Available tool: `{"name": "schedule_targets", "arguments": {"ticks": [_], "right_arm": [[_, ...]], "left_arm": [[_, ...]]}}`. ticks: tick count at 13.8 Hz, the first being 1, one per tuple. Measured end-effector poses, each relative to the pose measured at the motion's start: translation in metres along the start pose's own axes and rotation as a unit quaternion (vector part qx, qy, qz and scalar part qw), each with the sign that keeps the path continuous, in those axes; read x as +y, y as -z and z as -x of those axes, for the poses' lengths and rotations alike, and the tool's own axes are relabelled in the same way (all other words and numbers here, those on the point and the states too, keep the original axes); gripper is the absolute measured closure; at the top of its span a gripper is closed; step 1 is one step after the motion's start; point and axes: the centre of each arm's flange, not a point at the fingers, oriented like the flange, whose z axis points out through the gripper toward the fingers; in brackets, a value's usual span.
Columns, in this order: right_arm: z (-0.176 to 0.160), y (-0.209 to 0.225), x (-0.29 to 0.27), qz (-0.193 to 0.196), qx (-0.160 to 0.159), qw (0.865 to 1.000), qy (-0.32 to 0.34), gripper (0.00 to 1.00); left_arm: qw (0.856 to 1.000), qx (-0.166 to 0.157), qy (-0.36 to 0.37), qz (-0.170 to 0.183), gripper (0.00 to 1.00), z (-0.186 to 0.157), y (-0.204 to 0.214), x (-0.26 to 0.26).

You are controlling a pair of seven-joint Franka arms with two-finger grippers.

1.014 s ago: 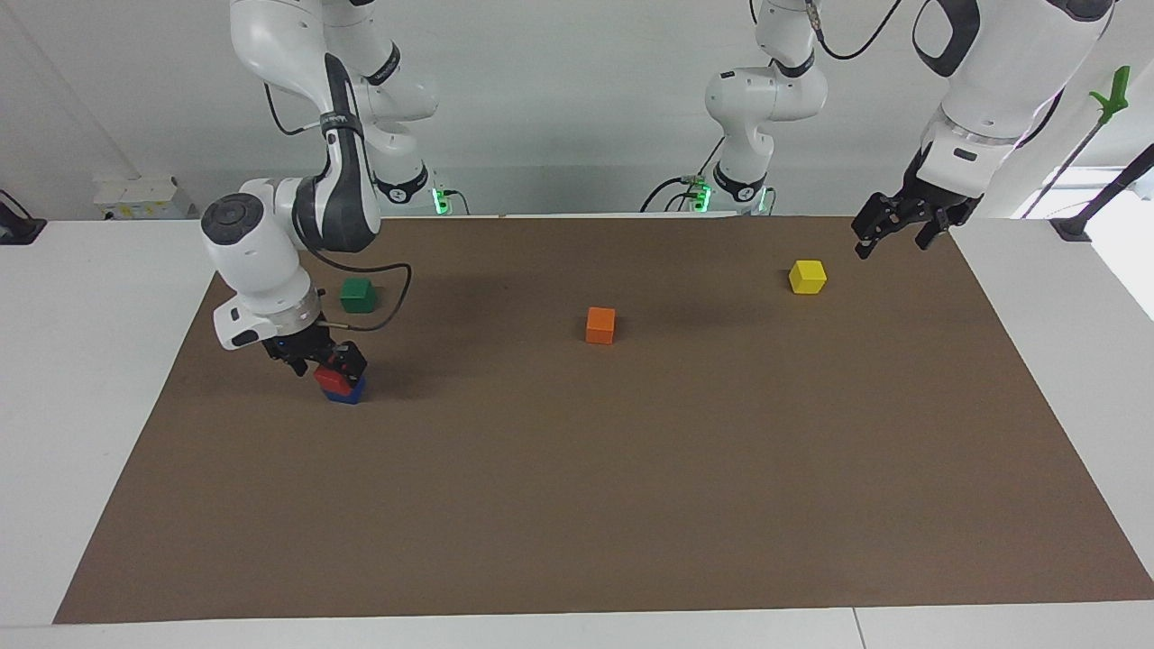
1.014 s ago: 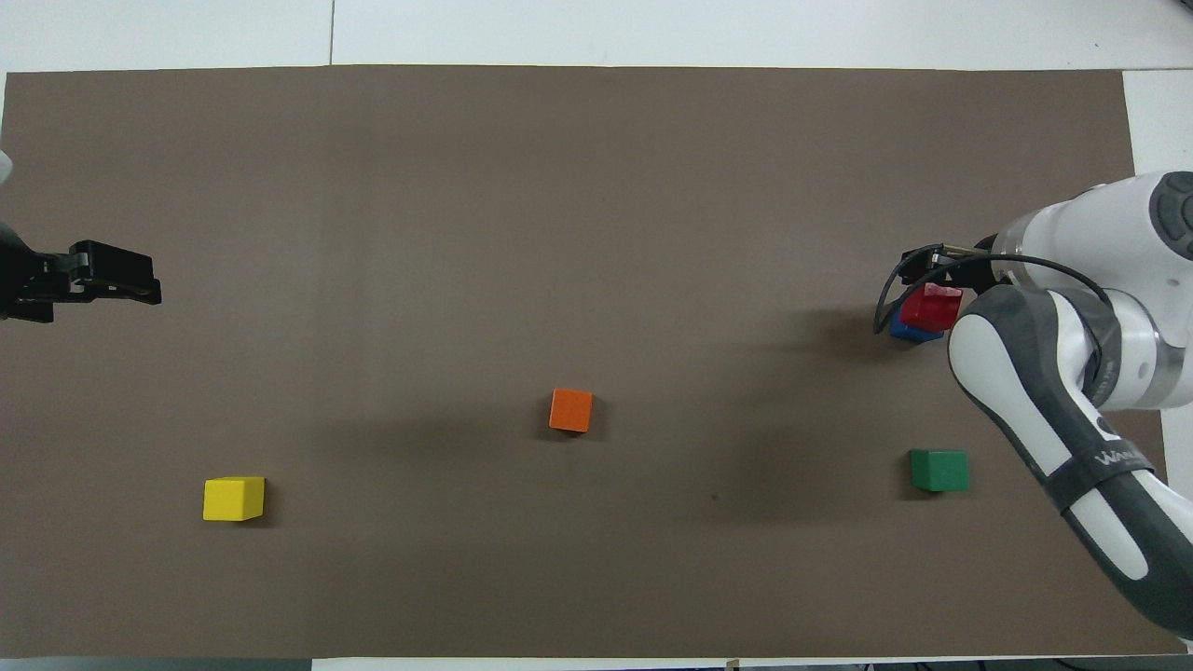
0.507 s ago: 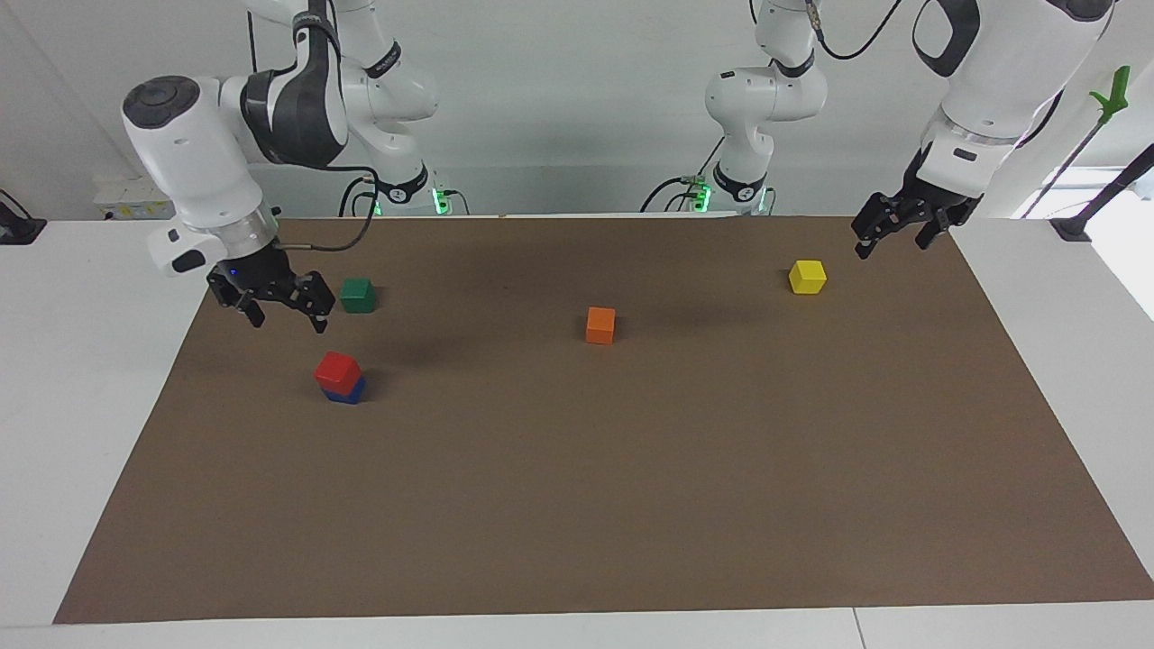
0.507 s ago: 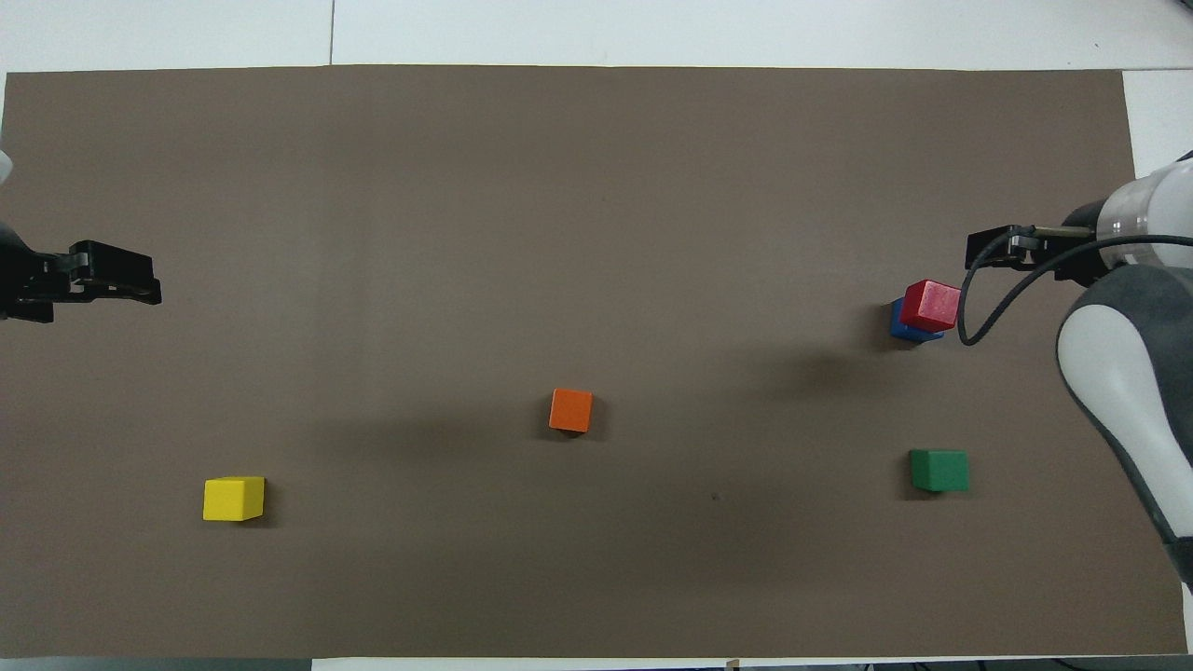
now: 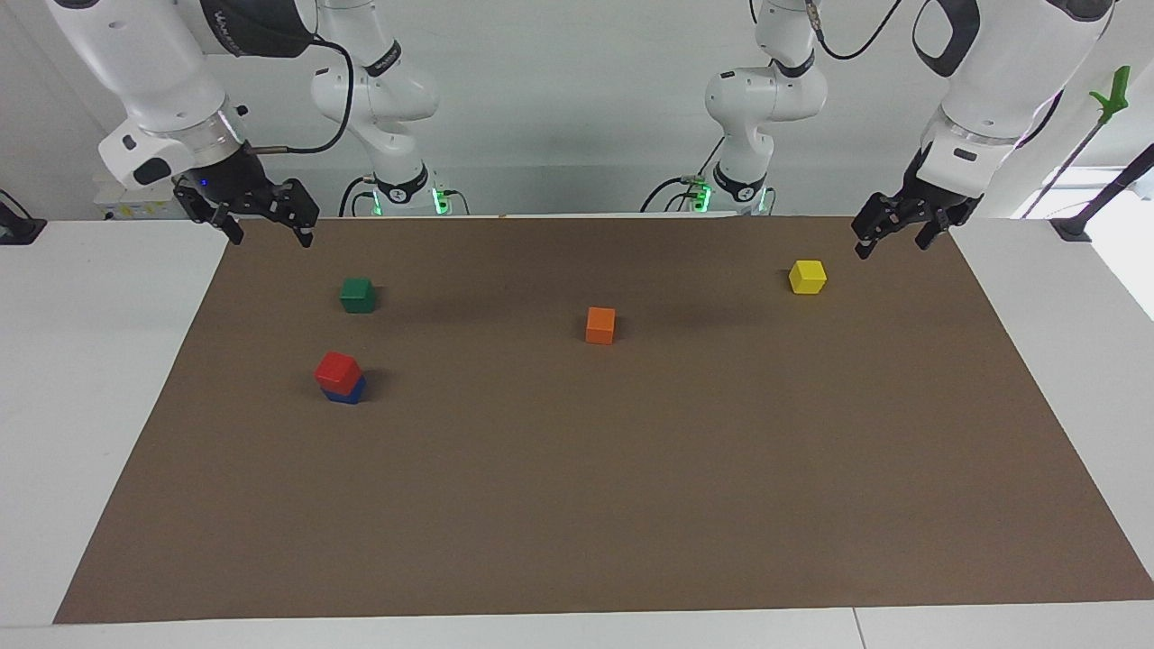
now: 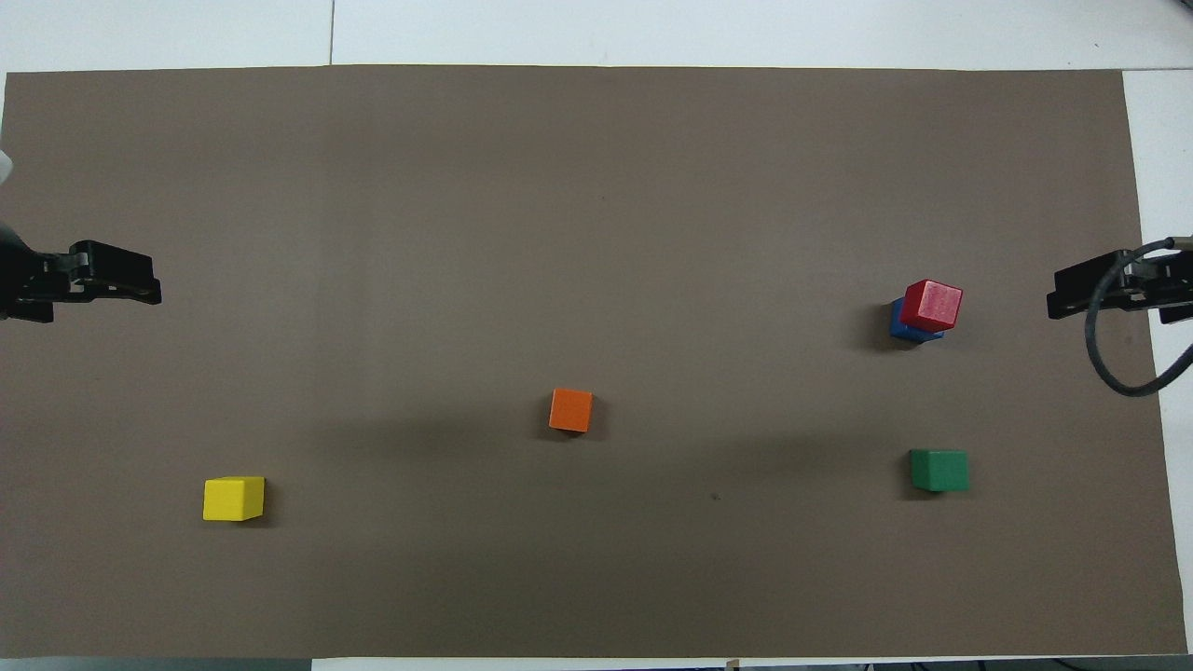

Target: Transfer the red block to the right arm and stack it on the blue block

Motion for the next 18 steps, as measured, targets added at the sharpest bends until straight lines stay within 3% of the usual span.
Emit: {"name": "schedule_targets", "arguments": {"ticks": [18], "right_arm": [[0.008,0.023,0.032,-0.005,-0.002,1.0,0.008,0.0]], "left_arm": [[1.0,0.0,0.0,0.0,0.0,0.0,0.0,0.0]]}}
